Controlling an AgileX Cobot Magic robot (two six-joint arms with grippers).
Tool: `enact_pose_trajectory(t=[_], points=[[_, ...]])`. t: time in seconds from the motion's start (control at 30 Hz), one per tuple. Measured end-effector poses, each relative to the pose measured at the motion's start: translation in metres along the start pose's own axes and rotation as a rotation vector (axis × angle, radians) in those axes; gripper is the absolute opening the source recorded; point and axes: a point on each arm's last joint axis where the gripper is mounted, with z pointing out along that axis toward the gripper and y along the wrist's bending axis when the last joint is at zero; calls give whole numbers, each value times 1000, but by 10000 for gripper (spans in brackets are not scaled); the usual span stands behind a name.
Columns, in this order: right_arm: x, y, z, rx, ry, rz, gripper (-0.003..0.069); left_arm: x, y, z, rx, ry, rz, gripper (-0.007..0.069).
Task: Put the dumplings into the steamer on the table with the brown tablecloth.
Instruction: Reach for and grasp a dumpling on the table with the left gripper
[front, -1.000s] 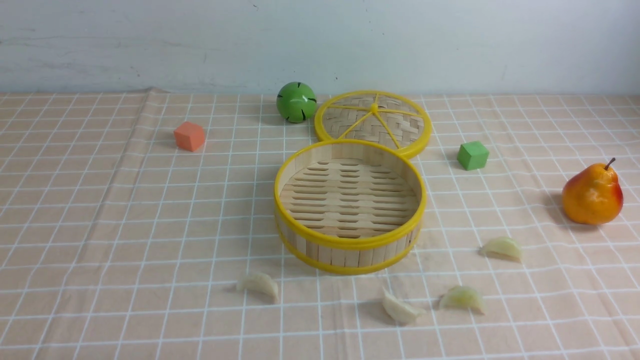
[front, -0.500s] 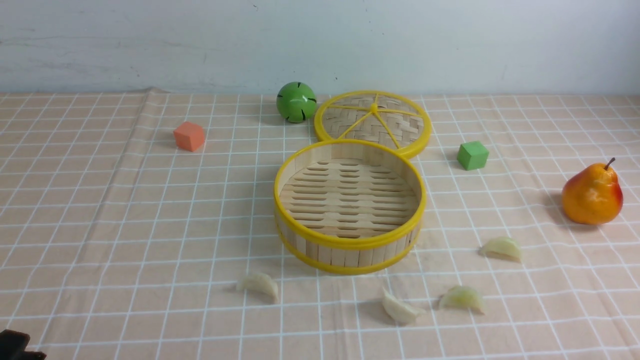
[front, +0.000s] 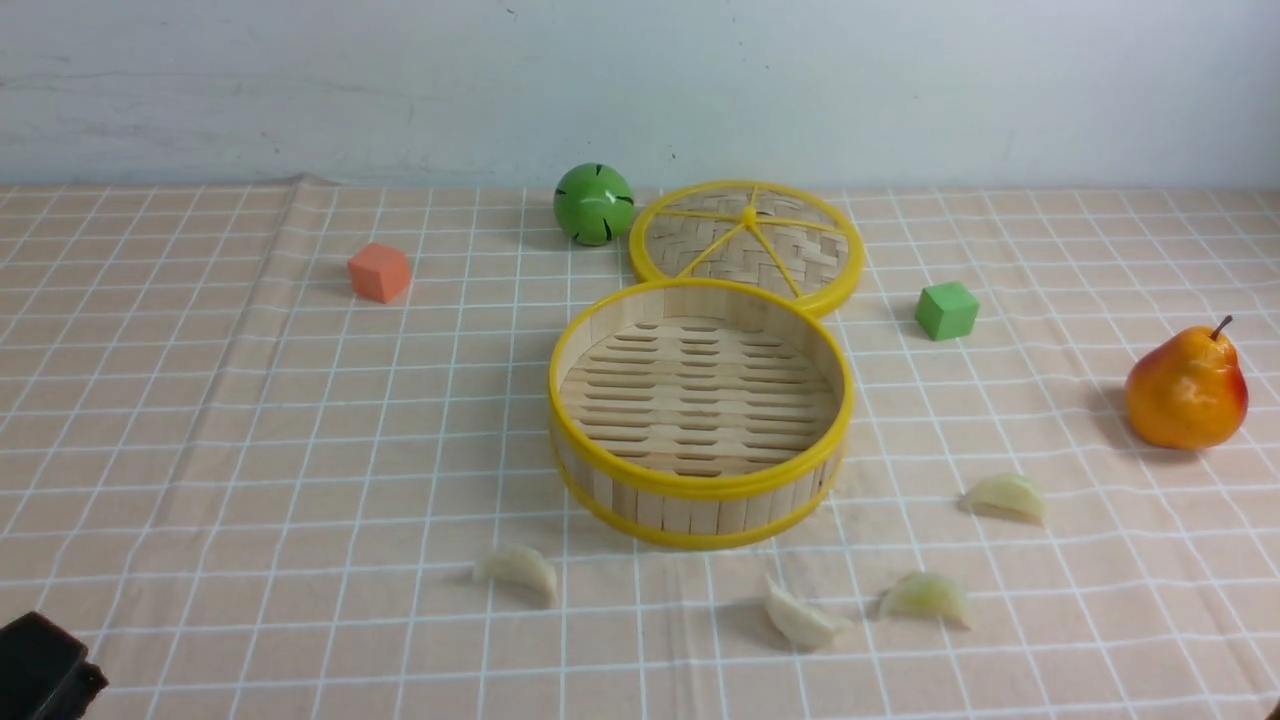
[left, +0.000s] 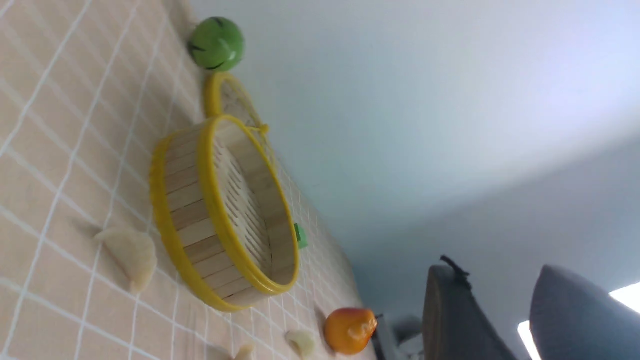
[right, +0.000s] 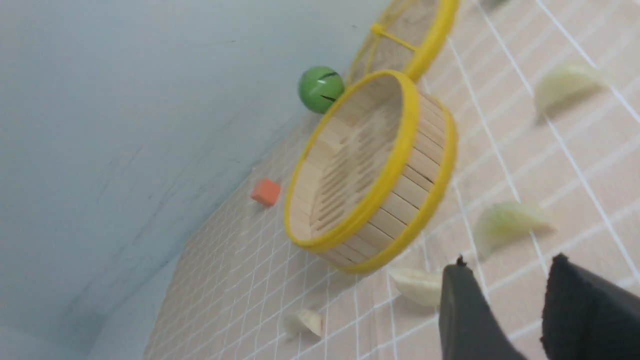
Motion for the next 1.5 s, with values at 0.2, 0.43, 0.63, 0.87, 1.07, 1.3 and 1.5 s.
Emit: enact_pose_trajectory(t=[0.2,0.43,0.63,0.87,1.07,1.3,1.5], points=[[-53,50,21,80,105,-368,104,-25,-45,28,-226,329,369,3],[-83,82,72,99,526,-644,-18,-53,-48,71,-470,770,697,-13],[-52,97,99,-22,949,-758,-13,-45,-57,110,-284,1044,991,-13],[-32,114,93,-131,1160,-827,-10,-25,-56,167,-203,1217,1184,-13],[-34,117,92,-145,1121,-834,-10,0,-40,223,-189,1335,1345,31],[-34,119,91,-160,1107,-818,-2,37,-8,268,-88,1417,1563,316],[-34,118,89,-159,1127,-816,0,57,26,297,-80,1396,1655,452]])
